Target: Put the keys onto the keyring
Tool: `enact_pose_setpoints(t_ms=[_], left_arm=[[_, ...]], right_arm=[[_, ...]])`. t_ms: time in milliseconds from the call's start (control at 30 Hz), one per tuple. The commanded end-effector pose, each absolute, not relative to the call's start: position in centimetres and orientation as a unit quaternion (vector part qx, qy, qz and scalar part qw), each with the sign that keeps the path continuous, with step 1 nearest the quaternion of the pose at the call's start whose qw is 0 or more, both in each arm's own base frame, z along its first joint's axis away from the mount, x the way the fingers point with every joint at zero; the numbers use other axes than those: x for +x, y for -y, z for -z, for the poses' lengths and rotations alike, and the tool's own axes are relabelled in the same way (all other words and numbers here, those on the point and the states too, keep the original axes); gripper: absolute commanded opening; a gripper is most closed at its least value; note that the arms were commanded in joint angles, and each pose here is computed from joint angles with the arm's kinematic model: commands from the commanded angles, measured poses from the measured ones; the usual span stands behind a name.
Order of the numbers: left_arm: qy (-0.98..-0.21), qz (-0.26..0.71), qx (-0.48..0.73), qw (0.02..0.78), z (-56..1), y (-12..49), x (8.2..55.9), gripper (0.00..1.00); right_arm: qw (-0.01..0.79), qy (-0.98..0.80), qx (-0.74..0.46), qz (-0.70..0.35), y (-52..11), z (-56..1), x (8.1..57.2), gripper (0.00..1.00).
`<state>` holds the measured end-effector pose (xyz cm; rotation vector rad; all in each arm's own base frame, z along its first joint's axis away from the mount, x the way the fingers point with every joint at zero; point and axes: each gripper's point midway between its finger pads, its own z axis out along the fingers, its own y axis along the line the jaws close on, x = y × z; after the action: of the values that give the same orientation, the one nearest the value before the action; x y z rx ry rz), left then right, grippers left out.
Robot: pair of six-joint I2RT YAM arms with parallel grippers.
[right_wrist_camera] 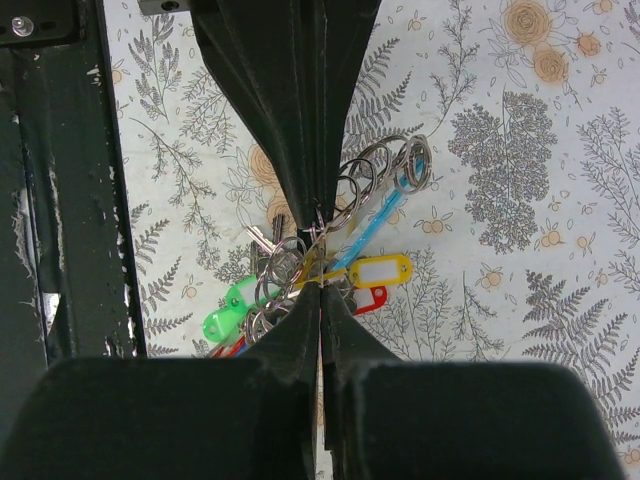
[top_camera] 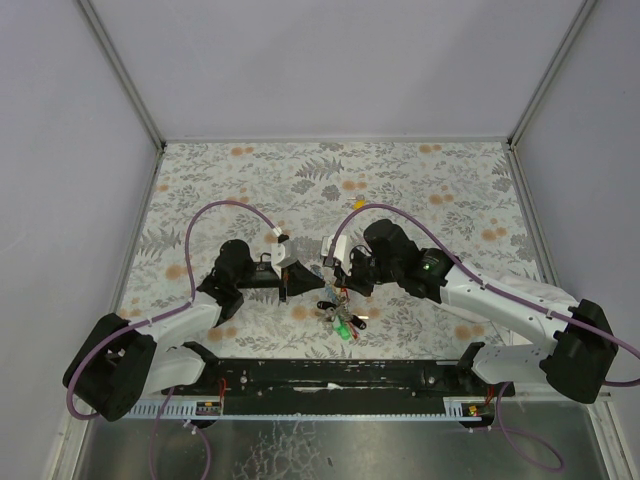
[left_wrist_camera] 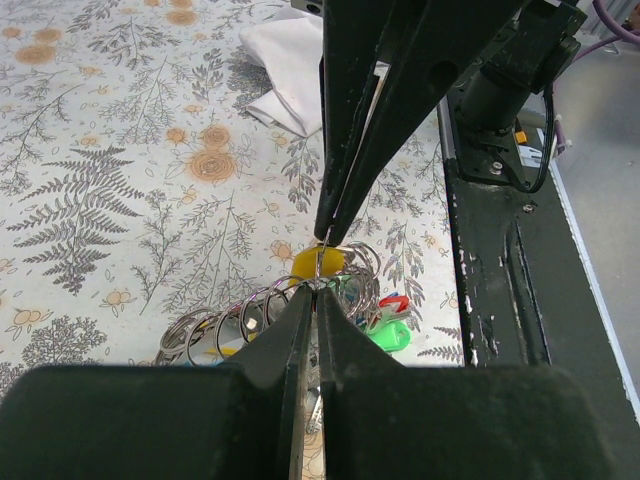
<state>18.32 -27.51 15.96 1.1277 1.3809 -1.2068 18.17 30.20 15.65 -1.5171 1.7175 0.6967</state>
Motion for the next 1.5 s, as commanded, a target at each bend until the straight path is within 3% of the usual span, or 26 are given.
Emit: enact_pose_setpoints(t_ms=[0, 1467], left_arm=[[-0.541, 0.499, 0.480, 0.477, -16.4, 27.9, 17.9, 0.00], [-0.571, 0.480, 0.478, 0.463, -15.7, 28.3, 18.5, 0.00]], right_arm=[[0.399, -0.646, -0.592, -0.270, -31.3, -17.7, 19.0, 0.00], [0.410, -0.624, -0.600, -0.287, -33.0, -18.9, 18.8, 0.00]])
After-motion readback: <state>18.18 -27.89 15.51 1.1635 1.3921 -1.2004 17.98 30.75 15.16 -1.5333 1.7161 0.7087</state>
